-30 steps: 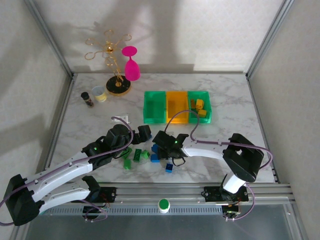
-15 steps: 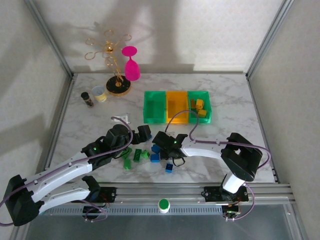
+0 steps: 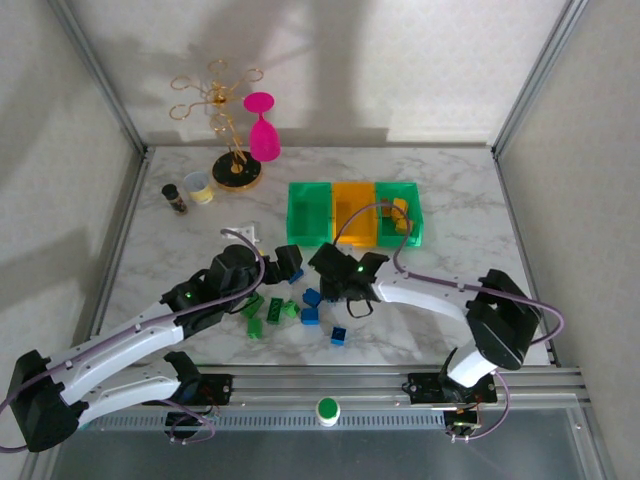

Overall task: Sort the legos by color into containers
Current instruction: Pick up the lego from the bottom-center of the table, then place the lego in the container.

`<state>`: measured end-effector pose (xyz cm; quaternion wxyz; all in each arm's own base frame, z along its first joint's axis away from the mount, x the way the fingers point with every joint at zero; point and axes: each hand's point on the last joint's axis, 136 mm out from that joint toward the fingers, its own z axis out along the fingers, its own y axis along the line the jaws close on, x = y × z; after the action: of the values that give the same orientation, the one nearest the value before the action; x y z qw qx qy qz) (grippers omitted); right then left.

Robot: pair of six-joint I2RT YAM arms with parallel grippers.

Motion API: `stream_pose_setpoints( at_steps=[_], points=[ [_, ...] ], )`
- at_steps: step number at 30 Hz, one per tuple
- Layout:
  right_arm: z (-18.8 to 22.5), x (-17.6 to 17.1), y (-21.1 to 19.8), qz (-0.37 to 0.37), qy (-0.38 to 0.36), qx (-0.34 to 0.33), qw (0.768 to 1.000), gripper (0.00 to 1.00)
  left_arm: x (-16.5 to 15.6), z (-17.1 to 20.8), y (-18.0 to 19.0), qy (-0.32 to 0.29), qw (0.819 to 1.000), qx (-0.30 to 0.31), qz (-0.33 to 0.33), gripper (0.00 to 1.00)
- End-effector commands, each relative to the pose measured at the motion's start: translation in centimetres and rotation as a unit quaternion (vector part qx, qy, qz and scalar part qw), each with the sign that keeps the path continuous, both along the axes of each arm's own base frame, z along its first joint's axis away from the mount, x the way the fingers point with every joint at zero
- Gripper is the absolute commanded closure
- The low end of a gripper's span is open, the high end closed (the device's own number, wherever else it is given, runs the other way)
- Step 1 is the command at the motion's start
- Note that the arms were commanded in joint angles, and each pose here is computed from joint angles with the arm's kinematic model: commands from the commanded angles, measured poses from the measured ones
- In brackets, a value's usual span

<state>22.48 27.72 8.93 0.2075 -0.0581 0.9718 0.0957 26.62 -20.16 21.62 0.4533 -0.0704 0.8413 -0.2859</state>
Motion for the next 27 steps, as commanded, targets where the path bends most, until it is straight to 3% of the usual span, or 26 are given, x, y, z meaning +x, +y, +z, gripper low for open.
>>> stream_pose_setpoints(
  at_steps=[1, 7, 14, 27],
  points=[
    [3.4, 2.9, -1.4, -0.013, -0.044, 0.000, 0.999, 0.60, 1.2, 2.7, 0.2, -0.027, 1.000, -0.007, 0.015, 0.00],
    [6.6, 9.0, -3.0, -0.035, -0.092, 0.003, 0.995, 0.60, 2.7, 4.5, -0.9, -0.039, 0.999, -0.012, 0.010, 0.00],
    [6.5, 15.8, -4.5, -0.065, -0.114, -0.002, 0.991, 0.61, 4.6, 5.4, -2.1, -0.046, 0.999, -0.009, 0.004, 0.00],
    [0.7, 23.6, -4.4, -0.072, -0.091, -0.011, 0.993, 0.61, 6.8, 4.0, -1.6, -0.035, 0.999, -0.009, 0.023, 0.00]
  ],
)
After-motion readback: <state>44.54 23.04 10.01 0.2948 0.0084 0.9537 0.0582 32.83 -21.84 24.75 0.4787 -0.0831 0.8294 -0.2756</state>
